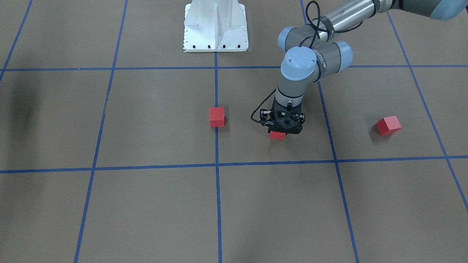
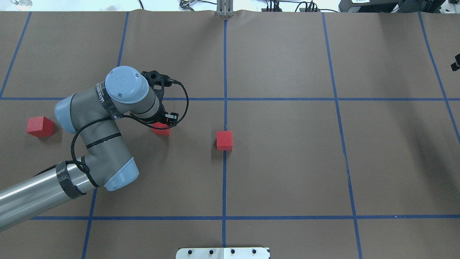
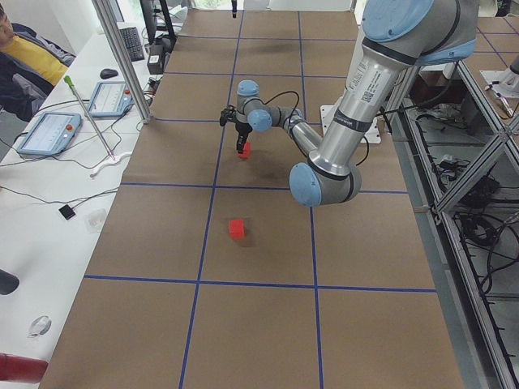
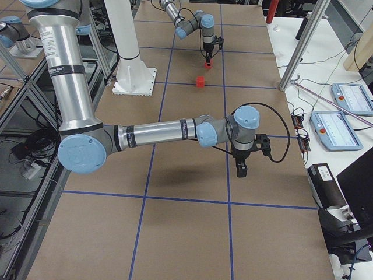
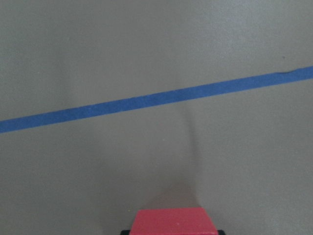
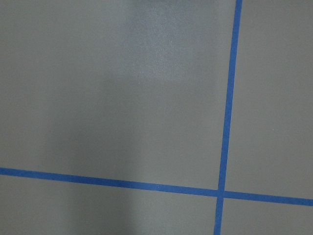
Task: Form red blocks into L shape at center
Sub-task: 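Grasp the middle red cube with the left gripper, then carry the cube with the left gripper beside the center cube, farther from robot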
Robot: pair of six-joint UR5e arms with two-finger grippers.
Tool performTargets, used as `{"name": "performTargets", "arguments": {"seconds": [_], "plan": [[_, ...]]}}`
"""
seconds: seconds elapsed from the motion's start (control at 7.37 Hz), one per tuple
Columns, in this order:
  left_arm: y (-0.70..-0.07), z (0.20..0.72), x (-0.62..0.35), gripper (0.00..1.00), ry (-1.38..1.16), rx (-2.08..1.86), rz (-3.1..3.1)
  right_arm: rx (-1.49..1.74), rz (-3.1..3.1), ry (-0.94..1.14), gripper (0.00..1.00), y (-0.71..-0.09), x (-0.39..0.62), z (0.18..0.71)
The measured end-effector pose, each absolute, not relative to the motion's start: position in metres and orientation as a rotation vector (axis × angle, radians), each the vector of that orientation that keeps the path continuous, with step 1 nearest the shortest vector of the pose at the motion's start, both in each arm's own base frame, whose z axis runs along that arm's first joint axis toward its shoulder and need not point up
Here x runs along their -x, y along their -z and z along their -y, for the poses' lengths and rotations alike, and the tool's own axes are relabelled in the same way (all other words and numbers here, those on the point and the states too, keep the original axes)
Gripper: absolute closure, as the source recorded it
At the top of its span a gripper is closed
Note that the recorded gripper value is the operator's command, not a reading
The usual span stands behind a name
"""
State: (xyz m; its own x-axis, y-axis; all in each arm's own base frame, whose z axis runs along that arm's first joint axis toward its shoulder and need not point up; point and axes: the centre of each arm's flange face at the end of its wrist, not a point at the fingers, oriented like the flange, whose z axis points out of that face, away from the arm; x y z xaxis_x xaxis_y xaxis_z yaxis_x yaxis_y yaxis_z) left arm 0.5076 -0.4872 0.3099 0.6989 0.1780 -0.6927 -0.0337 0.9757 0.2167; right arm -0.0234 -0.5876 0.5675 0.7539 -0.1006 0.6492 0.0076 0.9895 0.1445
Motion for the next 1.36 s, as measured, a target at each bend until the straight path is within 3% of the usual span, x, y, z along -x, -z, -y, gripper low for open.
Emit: {"name": "performTargets", "arguments": {"seconds": [1.36], "plan": [[-0.156, 0.539, -0.6, 1.0, -0.003, -0.057, -0.824, -0.13, 0.715, 0.058, 0.01, -0.571, 0.023, 0.585]]}}
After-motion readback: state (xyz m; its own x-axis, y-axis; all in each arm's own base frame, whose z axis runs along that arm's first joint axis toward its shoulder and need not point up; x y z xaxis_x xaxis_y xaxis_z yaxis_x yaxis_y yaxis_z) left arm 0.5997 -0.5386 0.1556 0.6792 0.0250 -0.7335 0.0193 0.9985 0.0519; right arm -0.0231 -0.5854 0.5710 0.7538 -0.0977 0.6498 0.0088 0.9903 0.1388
